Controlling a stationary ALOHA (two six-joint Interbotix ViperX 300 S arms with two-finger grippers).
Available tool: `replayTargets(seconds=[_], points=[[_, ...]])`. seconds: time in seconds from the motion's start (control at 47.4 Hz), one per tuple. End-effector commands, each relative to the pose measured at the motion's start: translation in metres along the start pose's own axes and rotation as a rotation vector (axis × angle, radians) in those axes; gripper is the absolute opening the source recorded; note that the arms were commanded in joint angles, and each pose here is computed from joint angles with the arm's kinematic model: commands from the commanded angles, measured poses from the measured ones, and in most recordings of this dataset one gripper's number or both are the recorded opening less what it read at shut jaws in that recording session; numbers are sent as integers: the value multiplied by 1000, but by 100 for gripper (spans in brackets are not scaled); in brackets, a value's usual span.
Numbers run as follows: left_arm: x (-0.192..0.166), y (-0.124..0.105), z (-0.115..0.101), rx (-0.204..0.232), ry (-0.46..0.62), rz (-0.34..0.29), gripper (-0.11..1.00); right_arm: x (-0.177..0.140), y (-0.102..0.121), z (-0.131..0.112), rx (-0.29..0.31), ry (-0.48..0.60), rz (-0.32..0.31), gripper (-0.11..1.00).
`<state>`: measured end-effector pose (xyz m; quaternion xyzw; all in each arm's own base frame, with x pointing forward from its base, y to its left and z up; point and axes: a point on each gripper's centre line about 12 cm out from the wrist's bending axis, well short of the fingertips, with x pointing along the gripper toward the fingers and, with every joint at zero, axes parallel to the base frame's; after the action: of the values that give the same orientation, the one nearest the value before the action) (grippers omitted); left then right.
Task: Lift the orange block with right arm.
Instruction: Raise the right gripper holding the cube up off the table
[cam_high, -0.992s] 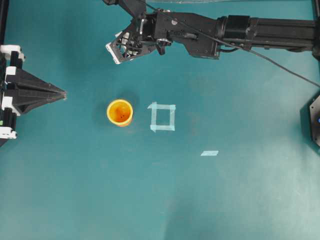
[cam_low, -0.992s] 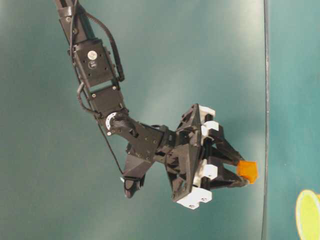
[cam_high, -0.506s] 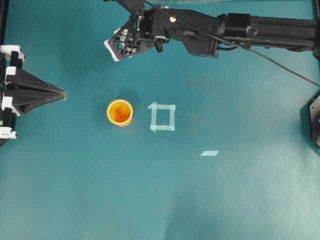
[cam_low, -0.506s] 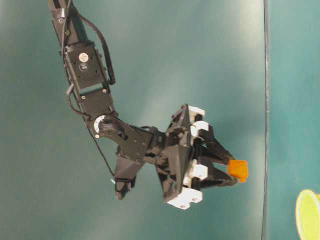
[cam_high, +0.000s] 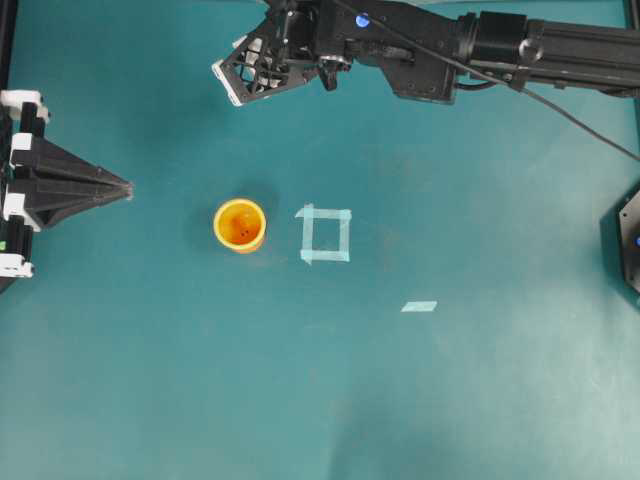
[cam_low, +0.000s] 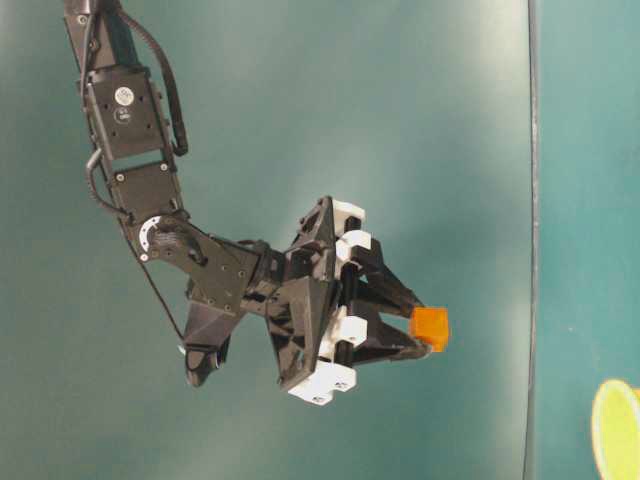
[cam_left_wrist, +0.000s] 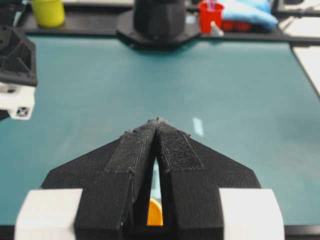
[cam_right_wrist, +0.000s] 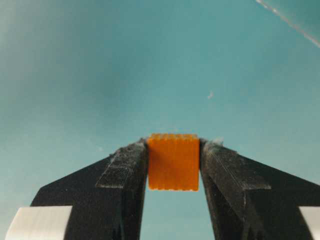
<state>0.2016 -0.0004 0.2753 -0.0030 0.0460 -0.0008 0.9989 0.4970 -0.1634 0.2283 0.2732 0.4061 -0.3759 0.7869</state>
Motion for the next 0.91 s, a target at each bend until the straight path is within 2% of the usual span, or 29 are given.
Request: replayTargets(seconds=[0.0, 0.886], points=[[1, 0, 11, 2, -29, 0, 0, -40, 3, 22, 18, -77, 56, 40], [1, 0, 11, 3, -29, 0, 0, -54, 5, 23, 19, -86, 67, 40]])
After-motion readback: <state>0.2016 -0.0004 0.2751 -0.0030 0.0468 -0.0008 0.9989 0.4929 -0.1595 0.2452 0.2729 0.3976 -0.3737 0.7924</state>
